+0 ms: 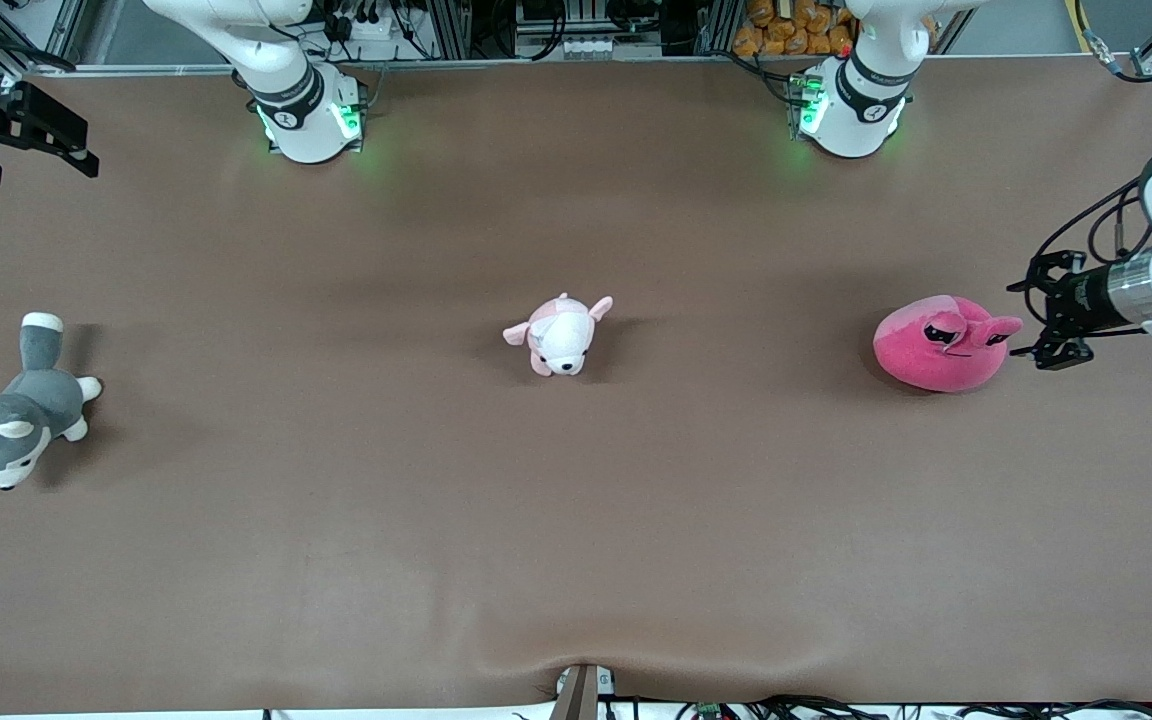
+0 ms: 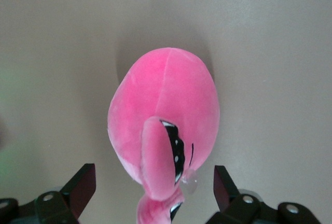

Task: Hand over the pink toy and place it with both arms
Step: 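Lower the left gripper onto the pink plush and close on it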

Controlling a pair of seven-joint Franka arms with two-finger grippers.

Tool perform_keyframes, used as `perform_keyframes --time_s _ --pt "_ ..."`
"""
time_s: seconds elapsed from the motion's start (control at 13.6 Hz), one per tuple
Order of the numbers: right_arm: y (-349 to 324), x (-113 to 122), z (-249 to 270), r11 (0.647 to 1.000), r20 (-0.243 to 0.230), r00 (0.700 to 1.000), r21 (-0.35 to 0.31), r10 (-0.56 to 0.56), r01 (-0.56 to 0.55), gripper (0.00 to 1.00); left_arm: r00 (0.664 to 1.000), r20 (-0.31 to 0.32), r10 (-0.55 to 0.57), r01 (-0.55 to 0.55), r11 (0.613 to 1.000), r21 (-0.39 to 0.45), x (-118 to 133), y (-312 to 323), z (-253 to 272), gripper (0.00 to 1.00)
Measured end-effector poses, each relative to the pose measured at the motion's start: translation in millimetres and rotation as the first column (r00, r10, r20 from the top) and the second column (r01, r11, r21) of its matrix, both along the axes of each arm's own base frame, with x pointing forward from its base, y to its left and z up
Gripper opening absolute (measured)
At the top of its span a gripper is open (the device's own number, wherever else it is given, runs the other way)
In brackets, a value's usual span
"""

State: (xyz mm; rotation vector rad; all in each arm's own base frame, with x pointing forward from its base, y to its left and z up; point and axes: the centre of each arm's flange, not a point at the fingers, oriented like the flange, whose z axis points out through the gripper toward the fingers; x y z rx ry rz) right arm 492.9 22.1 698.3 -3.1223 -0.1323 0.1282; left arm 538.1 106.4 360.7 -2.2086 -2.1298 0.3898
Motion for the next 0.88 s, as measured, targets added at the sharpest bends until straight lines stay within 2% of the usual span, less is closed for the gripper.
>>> perform_keyframes --time_s 0.37,0.66,0.81,0.88 --pt "0.4 1.1 0.3 1.000 0.007 1.000 0.000 0.001 -0.001 1.00 1.000 -0.028 0.002 -0.002 1.000 -0.003 1.7 1.0 -20.6 1.00" --pt "1.6 10.1 -10.7 1.000 -0.009 1.000 -0.003 0.005 -0.005 1.00 0.999 -0.053 0.004 -0.004 1.000 -0.010 1.9 0.8 -35.5 1.00" --pt "-5.4 15.8 -18.3 1.000 -0.023 1.000 -0.007 -0.009 0.009 1.00 0.998 -0.058 0.005 -0.005 1.000 -0.011 2.1 0.7 -39.7 0.81" --pt "-12.3 20.7 -25.5 1.000 -0.037 0.999 -0.006 -0.022 0.021 1.00 0.998 -0.058 0.005 -0.006 1.000 -0.011 2.2 0.8 -39.8 0.68"
